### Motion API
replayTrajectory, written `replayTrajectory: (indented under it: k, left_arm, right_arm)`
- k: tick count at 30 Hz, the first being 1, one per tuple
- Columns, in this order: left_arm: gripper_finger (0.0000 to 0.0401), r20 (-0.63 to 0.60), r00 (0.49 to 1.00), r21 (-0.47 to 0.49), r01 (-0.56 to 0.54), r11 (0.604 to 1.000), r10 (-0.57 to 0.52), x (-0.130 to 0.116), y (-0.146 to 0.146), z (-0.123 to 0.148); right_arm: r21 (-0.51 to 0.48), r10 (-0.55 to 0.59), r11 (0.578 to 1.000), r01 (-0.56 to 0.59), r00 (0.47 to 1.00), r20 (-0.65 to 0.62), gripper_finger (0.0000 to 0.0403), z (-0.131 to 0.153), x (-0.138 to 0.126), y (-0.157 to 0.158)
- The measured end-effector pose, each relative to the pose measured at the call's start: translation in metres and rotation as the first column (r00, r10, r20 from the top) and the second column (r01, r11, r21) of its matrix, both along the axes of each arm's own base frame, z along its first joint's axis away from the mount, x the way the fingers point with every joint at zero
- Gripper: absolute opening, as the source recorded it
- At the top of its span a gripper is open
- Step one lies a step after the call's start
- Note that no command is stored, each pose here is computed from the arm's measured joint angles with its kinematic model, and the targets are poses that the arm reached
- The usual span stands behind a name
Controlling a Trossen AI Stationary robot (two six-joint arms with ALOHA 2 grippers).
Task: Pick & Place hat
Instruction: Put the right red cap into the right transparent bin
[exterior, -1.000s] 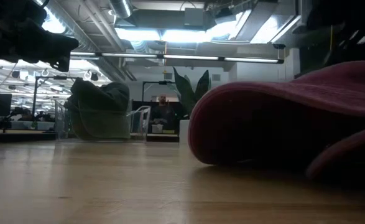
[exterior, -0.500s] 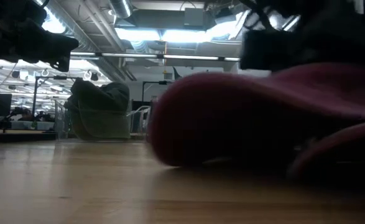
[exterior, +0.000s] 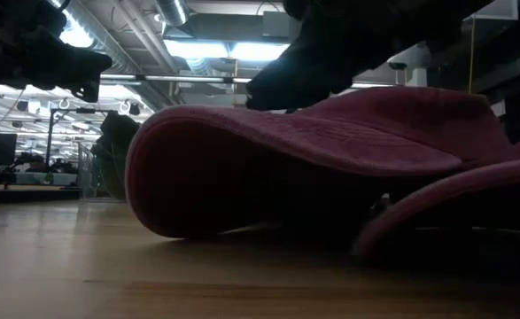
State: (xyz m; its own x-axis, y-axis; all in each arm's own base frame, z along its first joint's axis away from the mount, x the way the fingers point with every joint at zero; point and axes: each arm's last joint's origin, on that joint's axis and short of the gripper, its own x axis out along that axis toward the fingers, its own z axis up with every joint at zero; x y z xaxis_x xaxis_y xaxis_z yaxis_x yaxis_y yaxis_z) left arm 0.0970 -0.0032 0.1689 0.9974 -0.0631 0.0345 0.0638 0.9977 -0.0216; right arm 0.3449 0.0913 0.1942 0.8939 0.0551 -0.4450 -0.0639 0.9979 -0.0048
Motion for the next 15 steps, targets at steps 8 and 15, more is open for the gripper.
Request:
replayTrajectory:
  k: [8,15]
  left_arm:
    - [0.0006,0.0,1.0,0.0,0.0,1.0,0.0,0.0,0.0,0.0]
    - [0.0006,0.0,1.0,0.0,0.0,1.0,0.0,0.0,0.0,0.0]
  right_arm:
    - [0.343,0.044,0.939,0.035,0.974,-0.221,0.0259,0.029,-0.037,0.005]
    - [0.466,0.106,0.863,0.197,0.831,-0.547,0.0259,0.029,-0.08,0.024]
